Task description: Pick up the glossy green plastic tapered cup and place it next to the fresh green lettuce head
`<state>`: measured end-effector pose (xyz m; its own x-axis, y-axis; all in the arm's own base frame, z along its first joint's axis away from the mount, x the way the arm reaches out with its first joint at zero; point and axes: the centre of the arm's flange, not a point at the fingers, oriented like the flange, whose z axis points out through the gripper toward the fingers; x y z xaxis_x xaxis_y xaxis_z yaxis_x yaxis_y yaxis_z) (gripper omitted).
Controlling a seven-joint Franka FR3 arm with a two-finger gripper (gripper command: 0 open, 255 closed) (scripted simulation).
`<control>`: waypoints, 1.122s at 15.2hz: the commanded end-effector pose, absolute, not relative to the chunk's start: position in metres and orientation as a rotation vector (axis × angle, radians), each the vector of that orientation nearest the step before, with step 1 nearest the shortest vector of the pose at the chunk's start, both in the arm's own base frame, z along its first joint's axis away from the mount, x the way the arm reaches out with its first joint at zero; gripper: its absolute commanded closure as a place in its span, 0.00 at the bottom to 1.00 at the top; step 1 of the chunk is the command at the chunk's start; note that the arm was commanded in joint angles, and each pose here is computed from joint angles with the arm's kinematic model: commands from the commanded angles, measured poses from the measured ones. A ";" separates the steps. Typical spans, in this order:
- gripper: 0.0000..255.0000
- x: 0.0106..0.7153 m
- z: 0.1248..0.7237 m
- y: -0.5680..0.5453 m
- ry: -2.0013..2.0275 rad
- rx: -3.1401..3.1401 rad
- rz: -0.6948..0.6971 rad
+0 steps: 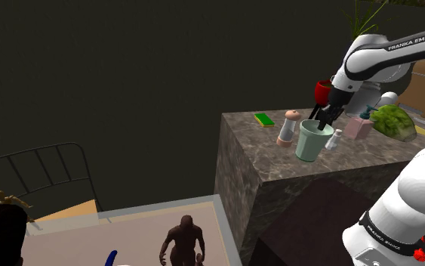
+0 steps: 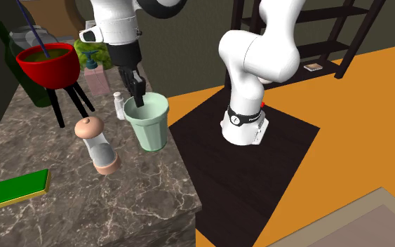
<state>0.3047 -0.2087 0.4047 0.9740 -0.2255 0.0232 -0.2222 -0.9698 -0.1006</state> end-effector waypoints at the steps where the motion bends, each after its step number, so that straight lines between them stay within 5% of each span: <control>1: 1.00 0.304 0.415 -0.208 0.344 -3.024 -0.052; 17: 1.00 0.304 0.500 -0.208 0.344 -3.024 -0.052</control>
